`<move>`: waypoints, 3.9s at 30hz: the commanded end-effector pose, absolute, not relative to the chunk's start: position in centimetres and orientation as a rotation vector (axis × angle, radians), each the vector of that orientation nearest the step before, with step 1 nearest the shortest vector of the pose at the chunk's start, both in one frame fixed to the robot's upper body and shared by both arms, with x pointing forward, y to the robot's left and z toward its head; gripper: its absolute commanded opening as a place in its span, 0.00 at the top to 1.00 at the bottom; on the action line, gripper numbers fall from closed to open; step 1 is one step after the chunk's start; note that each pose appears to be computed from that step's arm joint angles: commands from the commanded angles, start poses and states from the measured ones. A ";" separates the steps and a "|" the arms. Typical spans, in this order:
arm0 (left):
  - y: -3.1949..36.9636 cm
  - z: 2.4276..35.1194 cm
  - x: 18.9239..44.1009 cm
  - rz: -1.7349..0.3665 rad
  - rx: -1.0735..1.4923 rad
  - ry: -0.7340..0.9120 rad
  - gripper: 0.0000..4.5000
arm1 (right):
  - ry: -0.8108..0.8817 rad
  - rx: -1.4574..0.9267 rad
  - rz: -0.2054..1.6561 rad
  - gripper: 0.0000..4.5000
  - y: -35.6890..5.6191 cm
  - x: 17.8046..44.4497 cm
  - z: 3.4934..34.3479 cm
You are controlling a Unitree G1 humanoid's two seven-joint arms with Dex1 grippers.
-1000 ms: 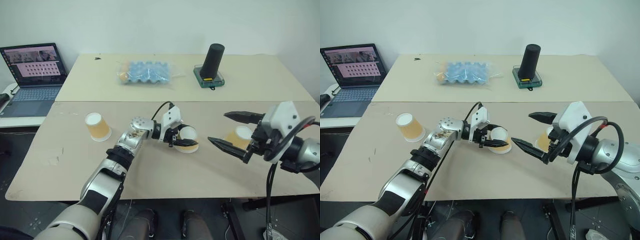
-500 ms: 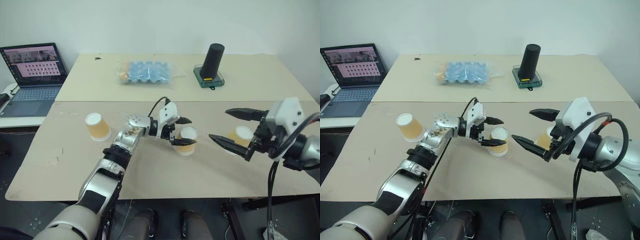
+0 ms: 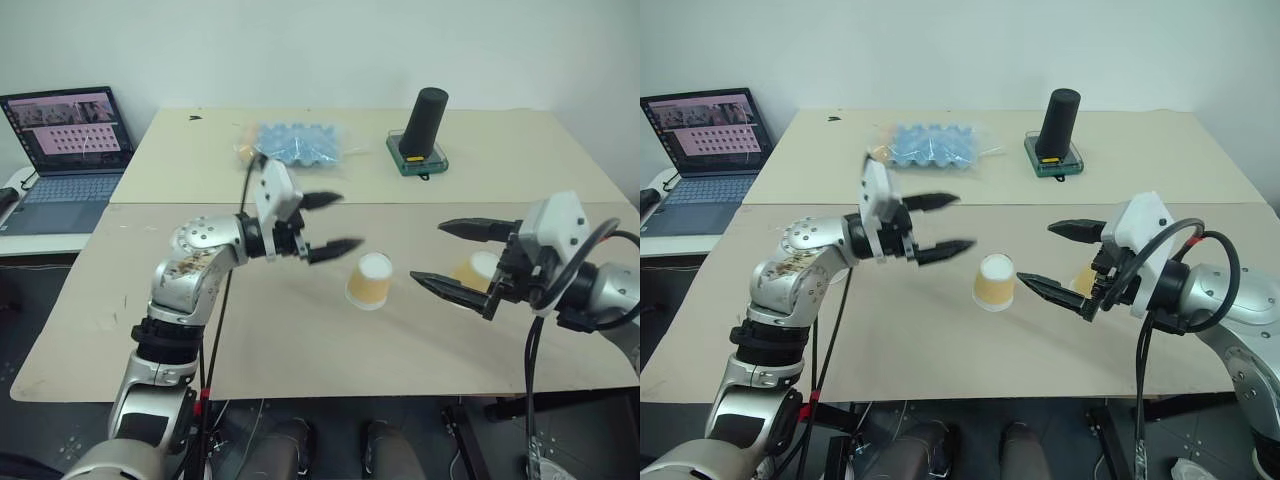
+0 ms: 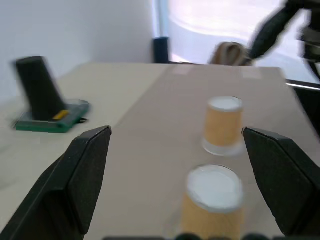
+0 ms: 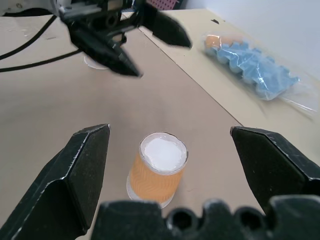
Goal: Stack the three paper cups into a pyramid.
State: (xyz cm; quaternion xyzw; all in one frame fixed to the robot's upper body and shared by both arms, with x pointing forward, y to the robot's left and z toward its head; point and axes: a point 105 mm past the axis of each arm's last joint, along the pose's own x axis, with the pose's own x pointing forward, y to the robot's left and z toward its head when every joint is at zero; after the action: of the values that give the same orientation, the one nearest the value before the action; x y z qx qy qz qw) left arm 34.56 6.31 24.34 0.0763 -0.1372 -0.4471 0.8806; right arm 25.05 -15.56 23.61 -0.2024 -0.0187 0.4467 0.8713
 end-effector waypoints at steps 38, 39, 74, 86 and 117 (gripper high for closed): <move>20.6 14.2 33.3 0.226 0.028 -0.034 0.01 | -0.069 -0.432 1.012 0.00 -14.7 25.2 24.0; 20.6 14.2 33.4 0.223 0.027 -0.036 0.01 | -0.067 -0.433 1.011 0.00 -14.7 25.2 24.0; 21.2 16.0 36.3 0.188 0.065 -0.112 0.45 | -0.059 -0.429 0.987 0.00 -14.9 25.2 23.7; 10.9 21.1 36.2 -0.824 0.101 -0.192 0.45 | -0.052 -0.429 0.959 0.00 -15.1 25.4 23.5; 4.0 13.5 35.3 -1.441 0.446 0.028 0.45 | -0.077 -0.433 0.836 0.00 -16.1 24.3 23.9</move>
State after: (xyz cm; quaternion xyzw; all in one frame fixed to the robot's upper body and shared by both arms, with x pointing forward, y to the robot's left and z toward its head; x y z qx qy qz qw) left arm 35.17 4.27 14.16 0.1858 0.0005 -0.6546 0.7328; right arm 24.64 -16.07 22.89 -0.1972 -0.0167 0.4094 0.8906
